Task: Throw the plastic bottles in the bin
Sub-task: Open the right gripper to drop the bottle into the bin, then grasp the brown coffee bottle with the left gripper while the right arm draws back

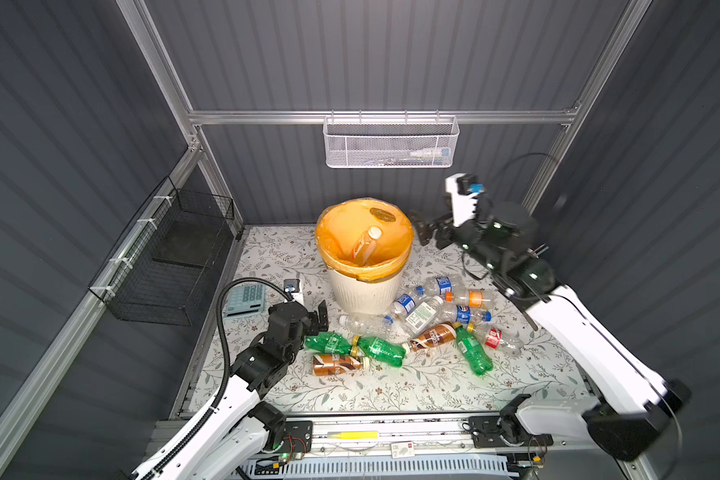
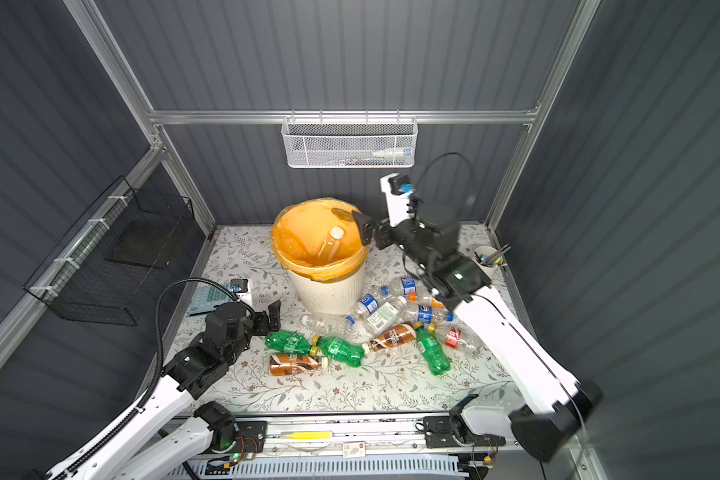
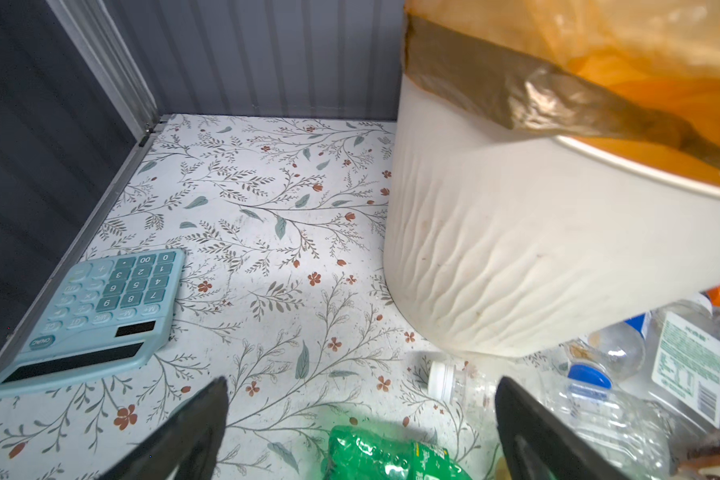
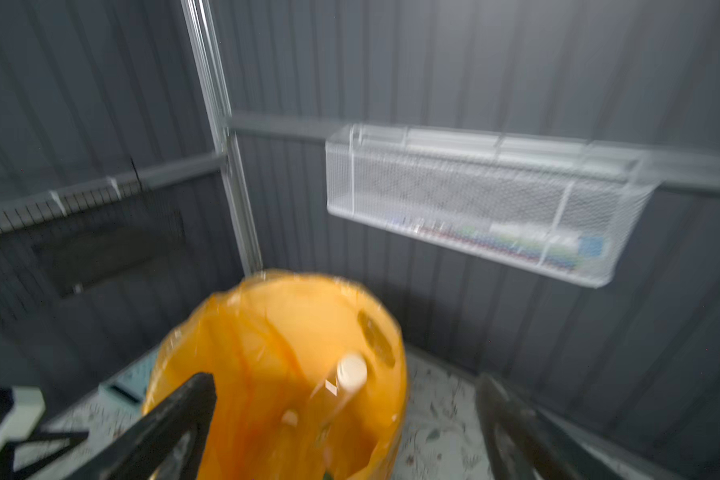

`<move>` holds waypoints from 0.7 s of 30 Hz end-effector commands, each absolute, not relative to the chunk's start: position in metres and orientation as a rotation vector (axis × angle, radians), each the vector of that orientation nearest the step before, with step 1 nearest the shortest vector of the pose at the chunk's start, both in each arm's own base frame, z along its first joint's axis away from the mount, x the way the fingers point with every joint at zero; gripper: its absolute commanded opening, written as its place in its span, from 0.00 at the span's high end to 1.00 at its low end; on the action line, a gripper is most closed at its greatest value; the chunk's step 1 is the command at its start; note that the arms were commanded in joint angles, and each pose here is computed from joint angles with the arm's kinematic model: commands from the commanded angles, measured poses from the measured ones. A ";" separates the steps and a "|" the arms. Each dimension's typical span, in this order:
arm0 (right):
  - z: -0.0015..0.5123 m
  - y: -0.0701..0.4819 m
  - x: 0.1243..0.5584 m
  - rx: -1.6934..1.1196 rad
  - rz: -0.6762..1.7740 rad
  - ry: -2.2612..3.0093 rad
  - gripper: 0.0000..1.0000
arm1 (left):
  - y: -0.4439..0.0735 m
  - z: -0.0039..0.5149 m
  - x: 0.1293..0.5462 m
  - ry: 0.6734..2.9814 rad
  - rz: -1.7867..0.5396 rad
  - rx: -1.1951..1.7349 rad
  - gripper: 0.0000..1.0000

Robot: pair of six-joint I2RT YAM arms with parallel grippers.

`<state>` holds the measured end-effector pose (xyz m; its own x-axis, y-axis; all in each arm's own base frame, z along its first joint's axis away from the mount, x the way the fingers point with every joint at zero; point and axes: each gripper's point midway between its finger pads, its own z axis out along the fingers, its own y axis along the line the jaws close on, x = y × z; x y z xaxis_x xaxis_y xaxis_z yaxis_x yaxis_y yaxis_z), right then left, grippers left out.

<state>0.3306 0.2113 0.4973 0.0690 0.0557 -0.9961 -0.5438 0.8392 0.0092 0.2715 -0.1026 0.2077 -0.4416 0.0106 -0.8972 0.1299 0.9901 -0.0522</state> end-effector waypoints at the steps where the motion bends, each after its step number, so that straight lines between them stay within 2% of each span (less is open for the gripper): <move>1: 0.485 0.181 0.334 -0.308 0.373 1.433 0.01 | -0.121 0.223 0.269 2.002 -0.151 0.252 0.00; 6: 0.439 0.136 0.325 -0.175 0.343 1.524 0.01 | -0.146 0.224 0.253 1.973 -0.029 0.440 0.00; 13: 0.365 0.091 0.316 -0.022 0.279 1.664 0.01 | -0.190 0.205 0.229 1.953 0.017 0.722 0.00; 21: 0.315 0.057 0.307 0.118 0.274 1.737 0.01 | -0.262 0.168 0.199 1.857 0.174 1.223 0.00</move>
